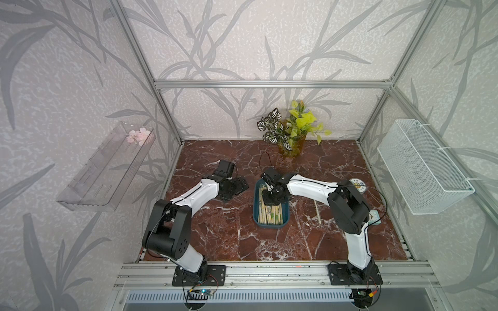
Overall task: Take the paired disposable chopsticks out of the storage box
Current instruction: Pick up the paired disposable chopsticks from the storage box.
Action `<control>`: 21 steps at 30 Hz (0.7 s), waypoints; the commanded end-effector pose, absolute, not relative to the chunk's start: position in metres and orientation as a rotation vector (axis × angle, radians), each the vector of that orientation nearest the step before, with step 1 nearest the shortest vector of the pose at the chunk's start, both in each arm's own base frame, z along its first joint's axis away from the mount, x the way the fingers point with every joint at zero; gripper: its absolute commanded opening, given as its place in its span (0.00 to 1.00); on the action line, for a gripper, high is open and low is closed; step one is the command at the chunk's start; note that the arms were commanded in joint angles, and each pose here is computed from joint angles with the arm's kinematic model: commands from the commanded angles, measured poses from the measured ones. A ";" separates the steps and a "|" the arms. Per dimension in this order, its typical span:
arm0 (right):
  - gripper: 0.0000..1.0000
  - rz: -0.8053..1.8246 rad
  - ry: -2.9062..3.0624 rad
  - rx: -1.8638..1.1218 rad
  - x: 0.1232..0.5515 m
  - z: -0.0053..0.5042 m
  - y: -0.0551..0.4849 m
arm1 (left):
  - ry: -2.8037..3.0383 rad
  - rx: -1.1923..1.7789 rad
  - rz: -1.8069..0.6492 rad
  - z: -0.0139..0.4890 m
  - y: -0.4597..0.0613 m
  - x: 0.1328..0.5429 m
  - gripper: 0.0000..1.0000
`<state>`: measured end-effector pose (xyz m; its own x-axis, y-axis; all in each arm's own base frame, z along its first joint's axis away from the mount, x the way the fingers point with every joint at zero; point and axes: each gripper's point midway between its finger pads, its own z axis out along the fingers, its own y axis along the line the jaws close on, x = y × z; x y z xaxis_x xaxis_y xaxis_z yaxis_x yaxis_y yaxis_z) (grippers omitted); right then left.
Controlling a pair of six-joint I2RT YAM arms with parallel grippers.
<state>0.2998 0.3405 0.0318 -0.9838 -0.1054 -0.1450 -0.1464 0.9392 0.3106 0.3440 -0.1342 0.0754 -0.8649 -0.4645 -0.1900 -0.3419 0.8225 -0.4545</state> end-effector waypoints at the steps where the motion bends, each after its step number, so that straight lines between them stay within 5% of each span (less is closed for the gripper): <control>1: 0.10 0.479 2.953 -0.197 0.299 0.044 0.340 | 2.703 -0.602 -0.611 0.078 -0.132 0.343 1.00; 21: 0.03 0.688 2.756 -0.162 0.312 0.125 0.352 | 2.668 -0.559 -0.645 0.098 -0.136 0.350 1.00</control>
